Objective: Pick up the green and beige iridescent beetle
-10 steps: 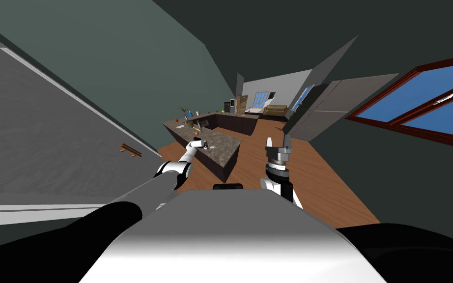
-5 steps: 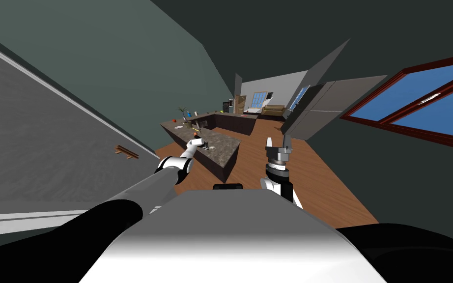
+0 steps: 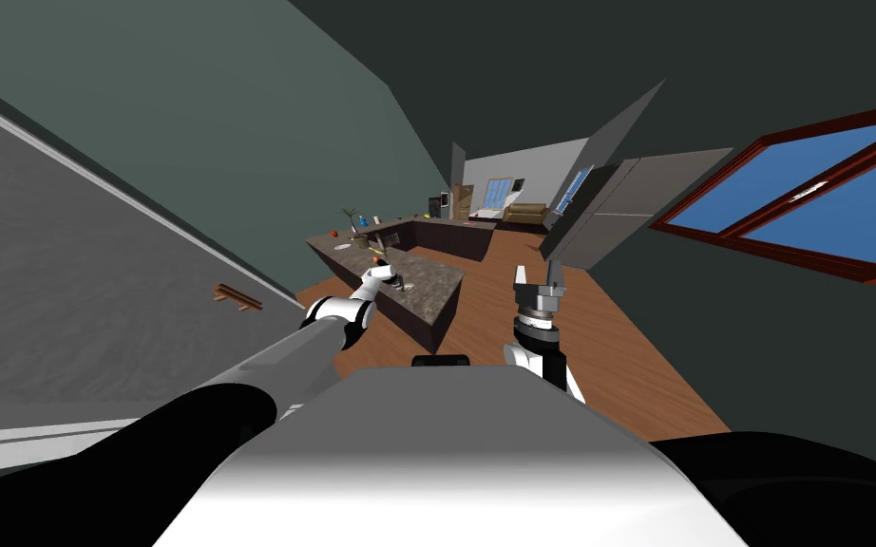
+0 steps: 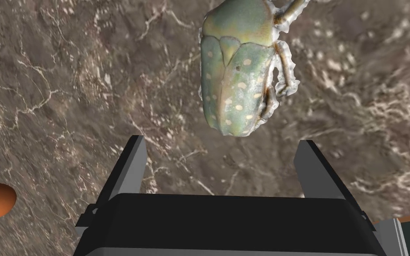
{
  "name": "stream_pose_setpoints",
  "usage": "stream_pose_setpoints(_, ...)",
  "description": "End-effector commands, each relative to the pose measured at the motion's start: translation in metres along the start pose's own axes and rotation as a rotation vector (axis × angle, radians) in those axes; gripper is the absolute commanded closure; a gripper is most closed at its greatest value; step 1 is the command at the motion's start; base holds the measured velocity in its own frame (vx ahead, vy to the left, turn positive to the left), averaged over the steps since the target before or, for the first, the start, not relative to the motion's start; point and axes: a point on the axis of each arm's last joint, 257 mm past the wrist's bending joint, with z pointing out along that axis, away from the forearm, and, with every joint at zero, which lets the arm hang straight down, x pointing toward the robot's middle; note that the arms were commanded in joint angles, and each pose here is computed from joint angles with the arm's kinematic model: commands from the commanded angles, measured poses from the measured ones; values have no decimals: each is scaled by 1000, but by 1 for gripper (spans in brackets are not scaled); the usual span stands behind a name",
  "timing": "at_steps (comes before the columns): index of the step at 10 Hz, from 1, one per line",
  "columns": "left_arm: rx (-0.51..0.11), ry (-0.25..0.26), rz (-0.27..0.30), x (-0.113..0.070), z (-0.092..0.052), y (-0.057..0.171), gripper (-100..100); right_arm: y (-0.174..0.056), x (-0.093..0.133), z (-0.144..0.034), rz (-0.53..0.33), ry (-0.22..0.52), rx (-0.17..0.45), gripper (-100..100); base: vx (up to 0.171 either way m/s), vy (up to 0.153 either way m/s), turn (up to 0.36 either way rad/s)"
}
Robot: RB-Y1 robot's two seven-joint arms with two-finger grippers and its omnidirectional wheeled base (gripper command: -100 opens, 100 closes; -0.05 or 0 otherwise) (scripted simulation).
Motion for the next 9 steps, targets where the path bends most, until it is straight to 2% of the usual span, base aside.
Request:
stream_pose_setpoints(1, -41, -2, -3, 2, 1, 10, -100, 0, 0, 0, 0, 0, 0, 0, 26, 8, -63)
stream_pose_setpoints(2, -23, -1, -1, 2, 1, 6, -100, 0, 0, 0, 0, 0, 0, 0, 13, 3, -14)
stream_pose_setpoints(3, -28, -1, -1, 2, 1, 7, 0, 0, 0, 0, 0, 0, 0, 0, 0, 0, 0)
stream_pose_setpoints(4, -26, -3, -4, 0, 10, 17, -100, 0, 0, 0, 0, 0, 0, 0, 39, 10, -26)
stream_pose_setpoints(5, -26, -3, -5, -1, 14, 22, -100, 0, 0, 0, 0, 0, 0, 0, 27, 7, -17)
stream_pose_setpoints(6, -29, -3, -4, 0, 11, 19, -100, 0, 0, 0, 0, 0, 0, 0, 0, 0, 0)
stream_pose_setpoints(7, -27, -3, -4, 0, 12, 19, 100, 0, 0, 0, 0, 0, 0, 0, 0, 0, 0)
stream_pose_setpoints(9, -24, -3, -2, 0, 11, 18, 100, 0, 0, 0, 0, 0, 0, 0, 0, 0, 0)
